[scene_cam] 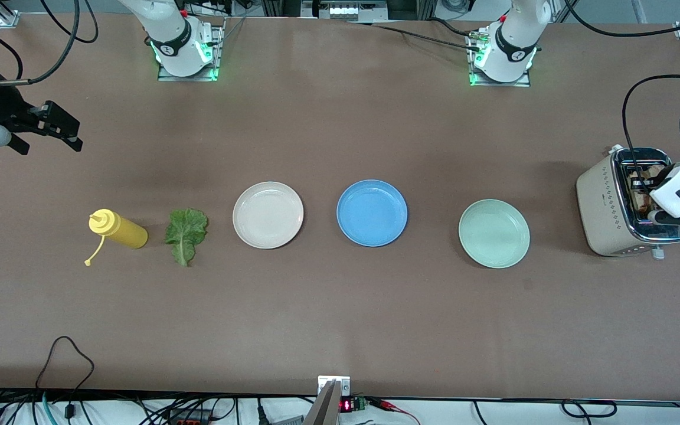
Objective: Make sandwich in blue plate with both arms
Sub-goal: 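Grasp the bread slice with the left gripper and lift it out, then carry the bread slice with the left gripper over the blue plate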
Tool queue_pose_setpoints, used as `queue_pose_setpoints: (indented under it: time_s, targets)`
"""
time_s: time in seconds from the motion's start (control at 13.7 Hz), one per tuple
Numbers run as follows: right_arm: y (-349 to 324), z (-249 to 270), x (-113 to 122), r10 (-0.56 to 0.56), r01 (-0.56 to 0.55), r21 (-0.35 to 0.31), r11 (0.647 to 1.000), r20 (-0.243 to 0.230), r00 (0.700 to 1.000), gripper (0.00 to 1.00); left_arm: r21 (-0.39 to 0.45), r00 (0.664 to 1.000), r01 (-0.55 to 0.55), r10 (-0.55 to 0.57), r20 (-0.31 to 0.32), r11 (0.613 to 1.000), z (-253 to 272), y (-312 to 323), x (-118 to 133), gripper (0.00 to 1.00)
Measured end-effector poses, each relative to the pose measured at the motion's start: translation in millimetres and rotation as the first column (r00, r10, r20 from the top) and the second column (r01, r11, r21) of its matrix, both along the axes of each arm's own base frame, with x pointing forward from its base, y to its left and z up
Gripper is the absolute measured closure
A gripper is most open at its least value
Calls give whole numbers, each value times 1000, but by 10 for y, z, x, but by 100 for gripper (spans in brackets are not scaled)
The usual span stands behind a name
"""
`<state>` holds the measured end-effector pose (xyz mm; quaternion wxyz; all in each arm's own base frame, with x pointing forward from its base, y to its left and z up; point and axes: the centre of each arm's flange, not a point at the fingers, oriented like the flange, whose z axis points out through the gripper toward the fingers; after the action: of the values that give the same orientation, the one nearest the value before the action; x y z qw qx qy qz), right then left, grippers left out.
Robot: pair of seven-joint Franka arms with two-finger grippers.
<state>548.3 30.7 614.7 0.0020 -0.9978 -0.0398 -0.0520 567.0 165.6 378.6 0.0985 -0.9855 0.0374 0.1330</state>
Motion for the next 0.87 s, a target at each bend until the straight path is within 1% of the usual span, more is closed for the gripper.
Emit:
queue_pose_setpoints:
  time_s: [0.22,0.44,0.65,0.73,0.87]
  targets:
    - [0,0,0,0,0,0,1000,0,1000,0,11,999,-22,22,-29,1000,495,-28,61,92]
    - [-1,0,0,0,0,0,1000,0,1000,0,13,999,-4,5,-33,1000,1117,-293,138,93]
    - [-2,0,0,0,0,0,1000,0,1000,0,-10,998,60,-60,-32,998,1544,-814,205,93]
    - [-3,0,0,0,0,0,1000,0,1000,0,-35,995,92,-93,-31,995,1597,-1067,221,93]
    - [-3,2,0,0,0,0,1000,0,1000,0,-89,981,179,-184,-57,980,1551,-1695,218,93]
